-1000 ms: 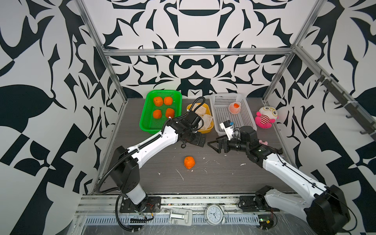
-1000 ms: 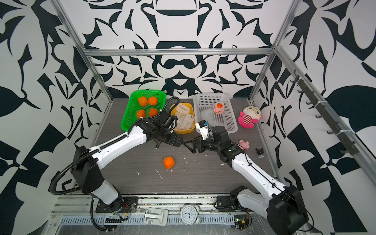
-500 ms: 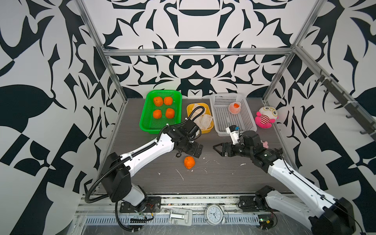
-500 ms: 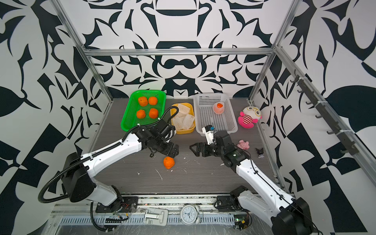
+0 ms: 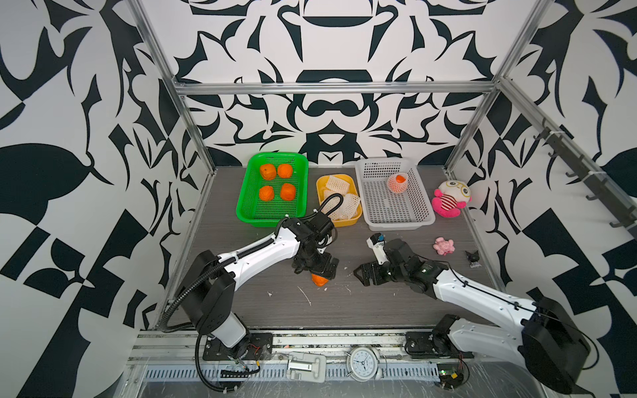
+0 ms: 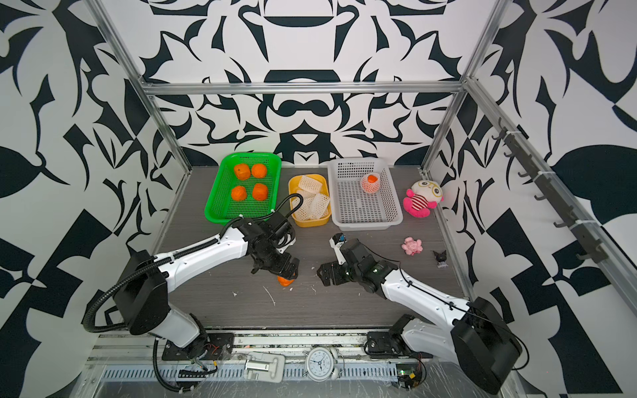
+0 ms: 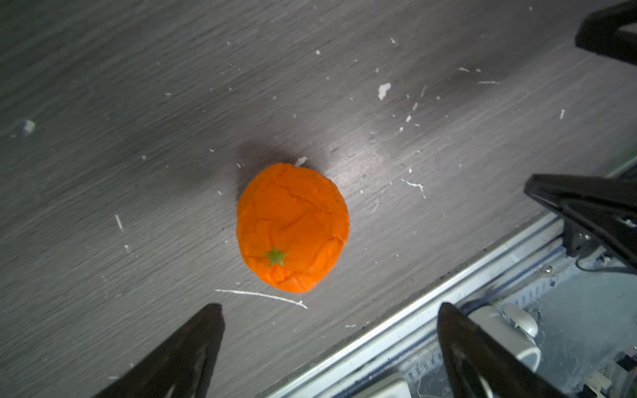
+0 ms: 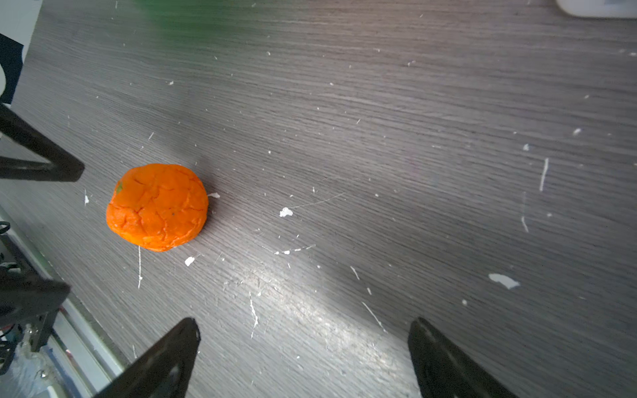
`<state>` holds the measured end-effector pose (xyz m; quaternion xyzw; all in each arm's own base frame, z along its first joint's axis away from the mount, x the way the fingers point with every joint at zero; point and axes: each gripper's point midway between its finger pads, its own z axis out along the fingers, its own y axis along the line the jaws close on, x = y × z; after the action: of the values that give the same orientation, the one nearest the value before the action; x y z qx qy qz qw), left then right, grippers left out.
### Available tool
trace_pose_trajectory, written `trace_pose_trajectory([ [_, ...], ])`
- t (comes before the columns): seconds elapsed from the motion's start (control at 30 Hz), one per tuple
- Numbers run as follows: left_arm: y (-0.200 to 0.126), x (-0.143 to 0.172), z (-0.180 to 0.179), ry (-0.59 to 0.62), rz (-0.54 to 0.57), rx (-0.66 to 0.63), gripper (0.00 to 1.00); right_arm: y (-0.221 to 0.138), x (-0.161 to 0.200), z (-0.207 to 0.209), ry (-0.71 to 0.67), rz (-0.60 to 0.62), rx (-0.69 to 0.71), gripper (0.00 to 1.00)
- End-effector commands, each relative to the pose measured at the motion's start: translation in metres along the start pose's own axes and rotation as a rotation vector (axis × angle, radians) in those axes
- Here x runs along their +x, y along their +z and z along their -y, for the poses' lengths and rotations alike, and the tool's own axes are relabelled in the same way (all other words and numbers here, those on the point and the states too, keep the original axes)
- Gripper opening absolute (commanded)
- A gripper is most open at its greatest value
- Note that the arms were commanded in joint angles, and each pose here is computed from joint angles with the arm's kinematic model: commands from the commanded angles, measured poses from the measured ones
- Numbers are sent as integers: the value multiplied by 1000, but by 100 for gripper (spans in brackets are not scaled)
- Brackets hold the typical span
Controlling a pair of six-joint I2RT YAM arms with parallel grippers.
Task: Remove foam nets from oranges
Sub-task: Pick up the orange from the center of the board.
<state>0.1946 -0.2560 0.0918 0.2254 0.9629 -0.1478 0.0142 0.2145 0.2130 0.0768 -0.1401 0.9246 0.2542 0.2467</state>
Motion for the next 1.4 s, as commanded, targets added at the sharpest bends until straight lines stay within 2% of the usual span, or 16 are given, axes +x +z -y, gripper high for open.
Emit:
trace_pose_trajectory([
  [0.0, 17, 0, -13, -30, -24, -29, 99, 0, -17, -7, -16, 79, -23, 98],
  [0.27, 47, -2, -18, -38, -58, -28, 98, 10, -12, -6, -13, 57, -32, 99],
  [0.5, 52, 5, -23, -50, -81, -43, 86, 16, -10, -3, -14, 48, -25, 99],
  [0.53, 50, 6, -24, -53, -80, -49, 80, 17, -10, -3, -17, 46, -24, 99],
  [0.7, 45, 9, -23, -61, -71, -45, 67, 19, -13, -4, -24, 49, -24, 99],
  [0.8, 42, 9, -22, -68, -73, -44, 65, 20, -12, -3, -32, 43, -18, 99],
  [1.03, 22, 6, -23, -97, -45, -67, 62, 6, -20, -8, -80, 47, -14, 99],
  [1.23, -24, -16, -33, -170, 24, -80, 60, -18, -41, -30, -175, 91, -66, 99],
  [1.37, -58, -34, -49, -229, 72, -88, 52, -28, -59, -45, -254, 113, -73, 99],
])
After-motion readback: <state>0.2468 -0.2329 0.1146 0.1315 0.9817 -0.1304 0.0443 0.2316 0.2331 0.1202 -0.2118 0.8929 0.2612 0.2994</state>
